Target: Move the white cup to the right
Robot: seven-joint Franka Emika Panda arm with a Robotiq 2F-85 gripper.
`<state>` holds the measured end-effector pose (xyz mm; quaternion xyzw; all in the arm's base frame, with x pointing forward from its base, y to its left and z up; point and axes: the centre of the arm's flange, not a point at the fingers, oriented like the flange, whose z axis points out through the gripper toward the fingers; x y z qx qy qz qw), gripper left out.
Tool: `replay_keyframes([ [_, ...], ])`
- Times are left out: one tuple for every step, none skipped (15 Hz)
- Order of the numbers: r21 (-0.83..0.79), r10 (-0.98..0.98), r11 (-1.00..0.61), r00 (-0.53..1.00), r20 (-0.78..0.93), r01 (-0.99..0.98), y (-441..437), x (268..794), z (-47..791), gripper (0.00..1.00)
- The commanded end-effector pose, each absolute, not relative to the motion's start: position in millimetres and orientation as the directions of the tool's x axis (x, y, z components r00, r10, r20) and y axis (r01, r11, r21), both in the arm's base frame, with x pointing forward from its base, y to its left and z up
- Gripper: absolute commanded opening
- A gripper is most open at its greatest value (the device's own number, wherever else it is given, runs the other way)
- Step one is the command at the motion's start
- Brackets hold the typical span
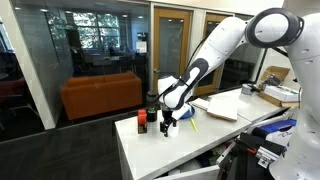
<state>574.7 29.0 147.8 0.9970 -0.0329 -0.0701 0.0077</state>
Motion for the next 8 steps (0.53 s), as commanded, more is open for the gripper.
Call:
replay_keyframes([
  [0.03,-0.043,-0.999,0.994,-0.103,-0.04,29.3,574.5,143.2,1.0],
  [0.029,-0.042,-0.999,0.994,-0.099,-0.039,29.6,574.7,143.1,1.0],
  [0.028,-0.042,-0.999,0.994,-0.097,-0.039,30.0,574.9,143.1,1.0],
  [0.028,-0.042,-0.999,0.995,-0.095,-0.039,30.0,575.2,143.2,1.0],
  [0.028,-0.04,-0.999,0.995,-0.092,-0.037,30.2,575.4,143.2,0.99],
  [0.029,-0.038,-0.999,0.995,-0.088,-0.036,30.7,575.4,143.3,0.74],
  [0.029,-0.035,-0.999,0.996,-0.087,-0.033,31.3,575.4,143.4,0.74],
  [0.03,-0.032,-0.999,0.996,-0.085,-0.03,31.8,575.2,143.6,0.71],
])
